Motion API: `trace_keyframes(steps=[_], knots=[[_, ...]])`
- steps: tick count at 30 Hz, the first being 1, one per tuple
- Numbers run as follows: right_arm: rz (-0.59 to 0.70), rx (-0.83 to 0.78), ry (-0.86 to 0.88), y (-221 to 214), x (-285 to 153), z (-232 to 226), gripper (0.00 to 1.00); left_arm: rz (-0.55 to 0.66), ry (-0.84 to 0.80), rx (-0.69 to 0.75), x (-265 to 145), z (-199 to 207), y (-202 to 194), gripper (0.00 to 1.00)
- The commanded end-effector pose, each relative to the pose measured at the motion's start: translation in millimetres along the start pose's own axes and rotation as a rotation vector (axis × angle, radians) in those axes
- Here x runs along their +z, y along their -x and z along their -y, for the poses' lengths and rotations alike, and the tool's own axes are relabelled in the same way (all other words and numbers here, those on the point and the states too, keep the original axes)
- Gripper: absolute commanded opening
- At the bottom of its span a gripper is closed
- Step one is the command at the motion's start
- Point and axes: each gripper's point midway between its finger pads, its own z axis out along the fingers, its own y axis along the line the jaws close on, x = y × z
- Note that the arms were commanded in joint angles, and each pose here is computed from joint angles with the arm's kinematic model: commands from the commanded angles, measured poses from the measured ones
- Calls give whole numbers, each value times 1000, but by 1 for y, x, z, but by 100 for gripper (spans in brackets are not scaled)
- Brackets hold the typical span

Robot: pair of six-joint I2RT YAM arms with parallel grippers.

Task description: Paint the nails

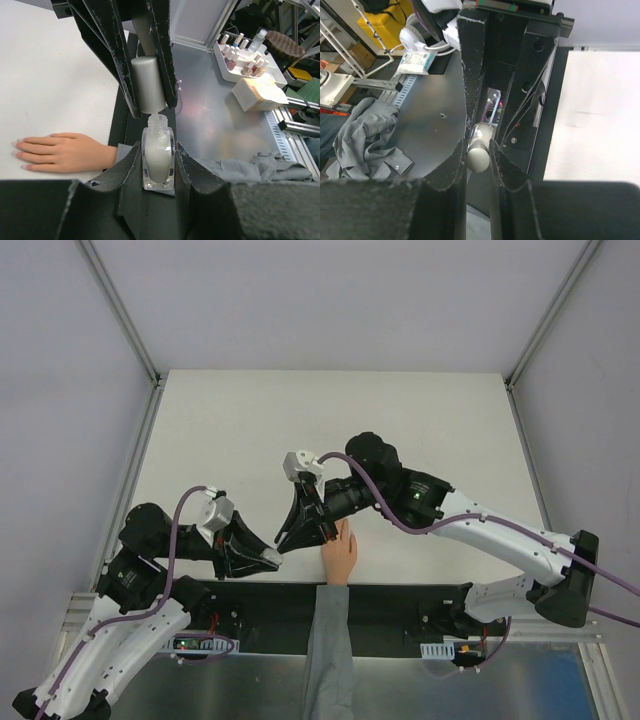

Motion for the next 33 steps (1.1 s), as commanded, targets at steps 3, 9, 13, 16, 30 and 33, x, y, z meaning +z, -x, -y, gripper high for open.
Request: trace_keyframes(steps=[3, 9, 13, 16, 30, 33], knots=[[86, -63, 46, 20, -10, -20, 0, 62, 75, 90, -1, -10, 16, 0], [132, -70, -35, 32, -15, -14, 0, 62, 119, 94, -1, -18, 18, 0], [139, -66, -46, 36, -16, -14, 0, 55, 129, 92, -1, -20, 17, 0], [140, -58, -53, 35, -16, -12, 0, 51, 133, 84, -1, -22, 16, 0], [210, -18, -263, 51, -31, 13, 0, 67, 208, 73, -5, -32, 12, 0], [240, 56, -437, 51, -51, 32, 0, 106, 363, 90, -15, -53, 19, 0]])
